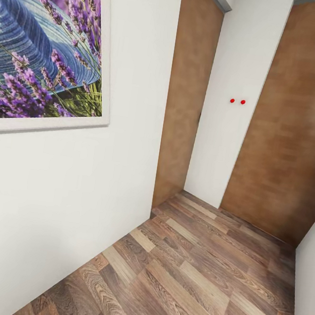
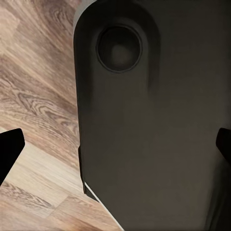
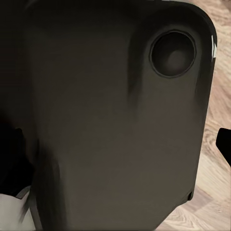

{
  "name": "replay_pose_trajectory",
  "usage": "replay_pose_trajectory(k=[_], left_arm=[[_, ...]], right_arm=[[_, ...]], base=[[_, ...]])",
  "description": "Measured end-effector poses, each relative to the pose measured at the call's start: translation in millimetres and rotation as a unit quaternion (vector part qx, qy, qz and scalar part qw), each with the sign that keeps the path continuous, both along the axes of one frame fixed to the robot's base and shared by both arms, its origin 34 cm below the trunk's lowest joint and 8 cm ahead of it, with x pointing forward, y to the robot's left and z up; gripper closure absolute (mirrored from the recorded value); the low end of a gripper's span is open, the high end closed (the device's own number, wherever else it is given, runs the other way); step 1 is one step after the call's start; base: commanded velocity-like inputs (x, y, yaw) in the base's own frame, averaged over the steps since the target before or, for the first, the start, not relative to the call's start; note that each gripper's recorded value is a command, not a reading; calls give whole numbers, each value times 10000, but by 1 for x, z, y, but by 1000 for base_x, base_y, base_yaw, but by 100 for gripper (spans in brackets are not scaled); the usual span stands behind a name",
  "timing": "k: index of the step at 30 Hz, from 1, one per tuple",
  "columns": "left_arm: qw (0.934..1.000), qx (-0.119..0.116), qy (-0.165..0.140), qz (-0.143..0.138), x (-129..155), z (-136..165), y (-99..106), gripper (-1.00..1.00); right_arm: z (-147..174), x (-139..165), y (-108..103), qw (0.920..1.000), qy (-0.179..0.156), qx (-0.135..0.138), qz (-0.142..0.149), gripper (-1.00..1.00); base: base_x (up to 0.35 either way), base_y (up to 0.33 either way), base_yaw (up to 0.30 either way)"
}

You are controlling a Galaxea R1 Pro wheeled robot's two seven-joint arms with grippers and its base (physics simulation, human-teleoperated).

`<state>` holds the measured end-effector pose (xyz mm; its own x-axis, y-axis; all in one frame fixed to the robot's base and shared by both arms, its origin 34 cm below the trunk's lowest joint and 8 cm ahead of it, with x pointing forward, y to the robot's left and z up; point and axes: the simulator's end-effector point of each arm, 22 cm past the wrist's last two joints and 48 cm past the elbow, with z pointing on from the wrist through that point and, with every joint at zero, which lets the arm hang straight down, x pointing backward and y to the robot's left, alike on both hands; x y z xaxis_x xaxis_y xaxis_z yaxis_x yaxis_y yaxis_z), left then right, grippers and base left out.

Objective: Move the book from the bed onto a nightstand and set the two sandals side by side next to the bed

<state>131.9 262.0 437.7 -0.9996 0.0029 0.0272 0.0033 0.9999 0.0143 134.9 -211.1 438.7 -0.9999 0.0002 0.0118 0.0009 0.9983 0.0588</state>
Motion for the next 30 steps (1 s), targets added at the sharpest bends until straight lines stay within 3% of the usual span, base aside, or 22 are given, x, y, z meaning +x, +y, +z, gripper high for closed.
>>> replay_pose_trajectory(k=[30], left_arm=[[10000,3,-2,2,0,0,0,-100]], right_arm=[[0,2,7,10000,-15,46,34,-100]], base=[[0,0,0]])
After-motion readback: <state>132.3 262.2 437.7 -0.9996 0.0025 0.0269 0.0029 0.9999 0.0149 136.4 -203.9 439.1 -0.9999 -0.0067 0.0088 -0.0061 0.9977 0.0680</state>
